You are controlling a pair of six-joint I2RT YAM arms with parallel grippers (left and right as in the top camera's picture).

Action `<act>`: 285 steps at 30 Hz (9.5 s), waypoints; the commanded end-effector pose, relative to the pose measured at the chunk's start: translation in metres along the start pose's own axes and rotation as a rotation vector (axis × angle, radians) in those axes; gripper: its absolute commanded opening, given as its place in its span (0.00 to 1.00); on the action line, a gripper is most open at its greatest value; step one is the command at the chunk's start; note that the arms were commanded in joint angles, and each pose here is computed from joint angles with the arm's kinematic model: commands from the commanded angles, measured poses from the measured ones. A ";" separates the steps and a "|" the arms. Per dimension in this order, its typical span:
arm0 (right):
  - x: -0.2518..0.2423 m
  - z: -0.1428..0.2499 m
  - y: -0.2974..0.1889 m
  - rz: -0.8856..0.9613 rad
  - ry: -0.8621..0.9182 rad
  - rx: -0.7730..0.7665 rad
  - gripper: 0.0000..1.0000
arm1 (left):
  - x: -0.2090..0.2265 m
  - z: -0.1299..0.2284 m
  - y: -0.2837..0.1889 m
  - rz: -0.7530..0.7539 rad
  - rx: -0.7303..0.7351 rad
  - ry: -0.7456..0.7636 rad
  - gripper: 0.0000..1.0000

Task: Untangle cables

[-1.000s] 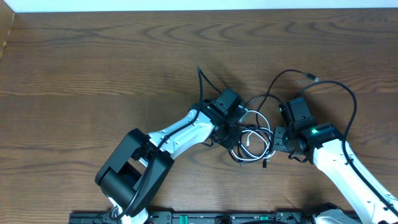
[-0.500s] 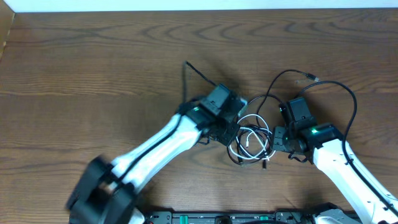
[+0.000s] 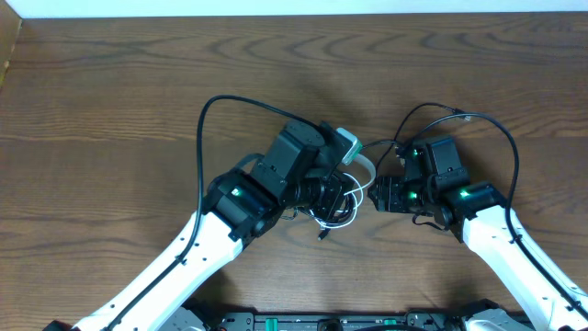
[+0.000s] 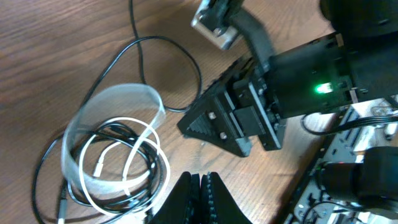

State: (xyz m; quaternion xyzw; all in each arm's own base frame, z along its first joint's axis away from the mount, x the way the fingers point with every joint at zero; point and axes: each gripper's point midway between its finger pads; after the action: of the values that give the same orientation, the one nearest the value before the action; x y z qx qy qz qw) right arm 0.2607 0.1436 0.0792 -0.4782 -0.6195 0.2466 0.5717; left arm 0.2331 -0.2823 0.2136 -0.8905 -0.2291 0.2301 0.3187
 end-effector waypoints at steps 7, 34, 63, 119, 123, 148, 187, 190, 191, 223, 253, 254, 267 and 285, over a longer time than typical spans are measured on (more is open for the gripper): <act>0.005 0.004 0.001 -0.033 -0.021 0.029 0.65 | 0.023 -0.020 -0.035 -0.200 -0.103 0.013 0.25; 0.001 0.008 0.003 -0.019 -0.015 0.044 0.65 | 0.136 0.122 0.107 -0.435 0.487 -0.135 0.68; -0.003 0.006 0.003 0.003 -0.014 0.035 0.67 | 0.055 0.044 0.075 -0.064 0.228 -0.140 0.07; -0.083 0.009 -0.014 0.431 0.293 -0.086 0.19 | 0.193 0.063 -0.096 -0.338 -0.031 -0.713 0.12; -0.046 0.006 -0.002 0.234 0.185 -0.026 0.34 | 0.178 0.059 -0.082 -0.287 -0.005 -0.643 0.84; -0.037 0.004 0.000 0.189 0.145 -0.018 0.45 | 0.161 0.118 0.001 -0.316 0.394 -0.486 0.86; -0.038 0.004 0.000 0.190 0.144 -0.019 0.47 | 0.124 0.100 0.083 -0.198 0.414 -0.094 0.53; -0.038 0.004 0.000 0.190 0.144 -0.018 0.47 | 0.125 0.107 0.088 -0.194 0.439 -0.107 0.53; -0.038 0.004 0.000 0.190 0.145 -0.018 0.47 | 0.125 0.110 0.091 -0.185 0.447 -0.112 0.53; -0.038 0.004 0.000 0.189 0.145 -0.018 0.47 | 0.122 0.125 0.115 -0.139 0.394 -0.156 0.53; -0.023 0.007 0.002 0.112 0.095 0.013 0.52 | 0.051 0.037 0.065 0.133 0.116 -0.140 0.07; -0.015 0.006 0.003 0.070 0.076 0.021 0.53 | 0.047 0.029 0.055 0.131 0.086 -0.122 0.08; 0.078 0.013 -0.015 -0.445 -0.156 0.112 0.54 | 0.030 0.012 0.020 0.127 0.015 -0.103 0.08; 0.070 -0.001 -0.010 -0.380 -0.141 0.045 0.28 | 0.008 0.010 0.015 0.260 0.012 -0.160 0.08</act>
State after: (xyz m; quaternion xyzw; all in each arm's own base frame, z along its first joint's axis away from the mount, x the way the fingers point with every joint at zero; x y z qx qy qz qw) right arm 0.2578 0.2081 0.1273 -0.2870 -0.7432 0.1809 0.5767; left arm 0.2476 -0.2748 0.1806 -0.8804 -0.1751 0.3298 0.2922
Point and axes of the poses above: each gripper's point midway between its finger pads, its own y axis out along the fingers, its own x axis along the line the jaws close on, z = x × y, and after that the axes turned 10 degrees about y, right-handed
